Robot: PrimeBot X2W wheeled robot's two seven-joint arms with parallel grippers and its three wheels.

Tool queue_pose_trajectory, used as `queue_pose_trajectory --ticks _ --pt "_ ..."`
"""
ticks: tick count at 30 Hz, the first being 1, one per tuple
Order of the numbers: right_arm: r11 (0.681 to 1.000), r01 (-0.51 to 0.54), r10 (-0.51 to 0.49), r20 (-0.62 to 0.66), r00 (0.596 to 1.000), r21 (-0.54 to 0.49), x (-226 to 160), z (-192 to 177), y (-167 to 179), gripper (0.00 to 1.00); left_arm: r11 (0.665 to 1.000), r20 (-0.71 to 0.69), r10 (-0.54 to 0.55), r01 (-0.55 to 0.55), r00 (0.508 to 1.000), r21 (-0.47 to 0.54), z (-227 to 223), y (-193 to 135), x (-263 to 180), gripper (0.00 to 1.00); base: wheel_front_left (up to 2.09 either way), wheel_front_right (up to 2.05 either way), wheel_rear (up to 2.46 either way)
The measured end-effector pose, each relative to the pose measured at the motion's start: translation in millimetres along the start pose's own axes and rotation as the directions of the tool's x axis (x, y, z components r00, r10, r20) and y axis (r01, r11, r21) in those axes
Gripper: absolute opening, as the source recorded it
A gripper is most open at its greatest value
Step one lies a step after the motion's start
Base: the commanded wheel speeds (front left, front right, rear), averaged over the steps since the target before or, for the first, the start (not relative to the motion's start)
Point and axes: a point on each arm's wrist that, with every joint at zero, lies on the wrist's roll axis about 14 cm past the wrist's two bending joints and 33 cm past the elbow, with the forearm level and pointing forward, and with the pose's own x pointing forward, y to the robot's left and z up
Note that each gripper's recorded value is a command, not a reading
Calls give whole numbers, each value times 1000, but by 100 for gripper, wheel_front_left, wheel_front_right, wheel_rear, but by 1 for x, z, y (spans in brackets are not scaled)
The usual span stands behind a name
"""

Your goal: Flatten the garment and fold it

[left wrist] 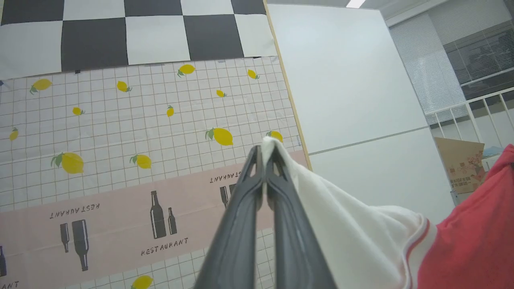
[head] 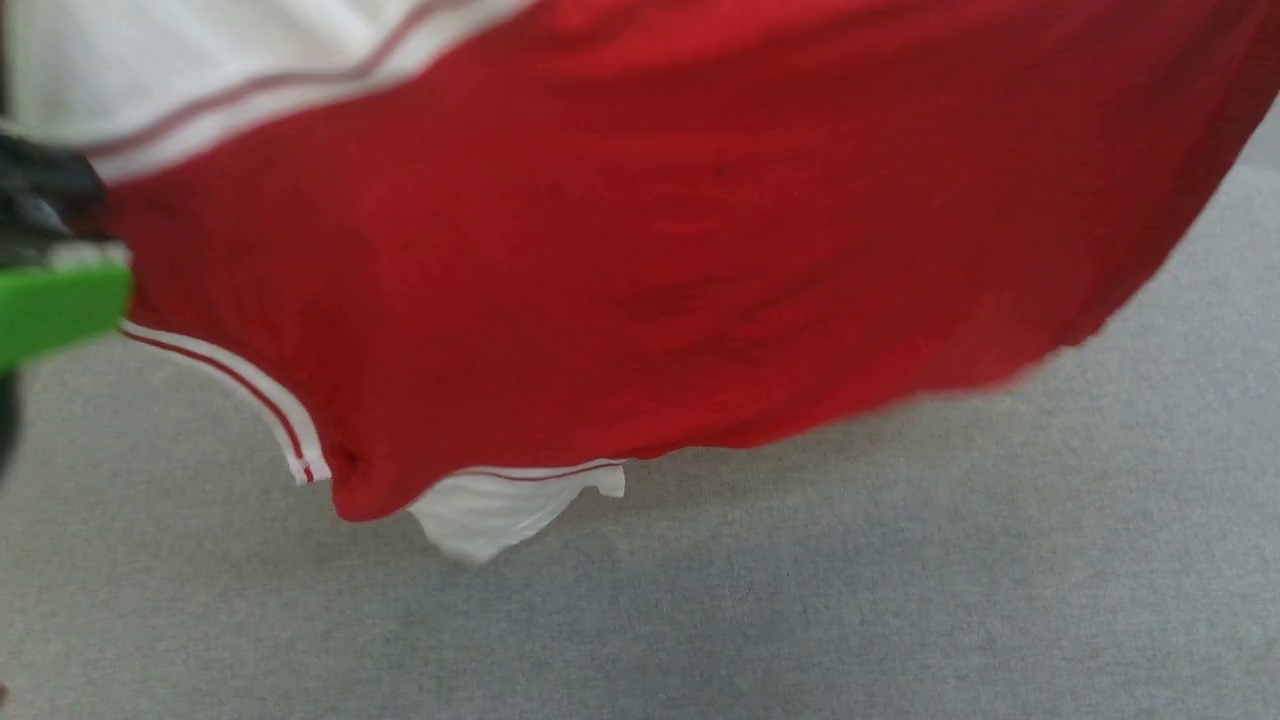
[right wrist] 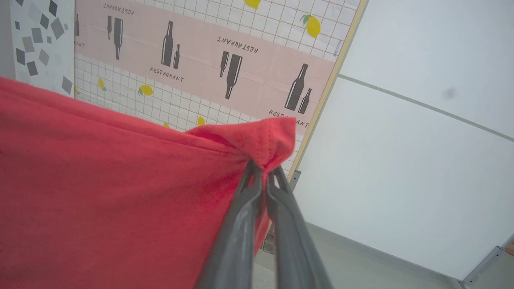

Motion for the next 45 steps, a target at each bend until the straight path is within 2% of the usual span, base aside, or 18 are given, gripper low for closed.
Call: queue_pose_trajectory --ticks 7,11,12,20,26,30,37,42,45 --pt "1000 28 -28 57 998 -13 25 8 -14 0 999 14 -16 15 1000 32 -16 19 37 0 0 0 0" --pt "998 54 -53 71 996 -13 53 0 -25 0 998 -18 -16 17 1000 67 -47 38 63 0 0 0 0" --pt "997 74 -72 65 995 -19 77 -13 -35 0 996 -33 -14 17 999 87 -71 50 82 0 0 0 0" --pt "993 106 -105 24 994 -44 149 -58 -56 0 994 -58 -6 13 998 108 -142 70 136 0 0 0 0" --pt "992 115 -116 -20 993 -42 194 -112 -55 0 993 -80 41 -32 996 109 -201 86 155 0 0 0 0" --pt "992 118 -118 -10 993 -35 215 -138 -51 0 987 -102 47 -31 994 156 -238 94 154 0 0 0 0" --pt "996 86 -84 -62 995 25 235 -199 -24 0 987 -198 64 -33 978 157 -300 101 129 0 0 0 0" --pt "997 49 -42 -115 992 60 231 -241 3 0 992 -309 73 -37 948 120 -341 98 87 0 0 0 0" --pt "997 15 -2 -158 987 77 217 -267 25 0 995 -409 60 -24 911 92 -367 87 48 0 0 0 0"
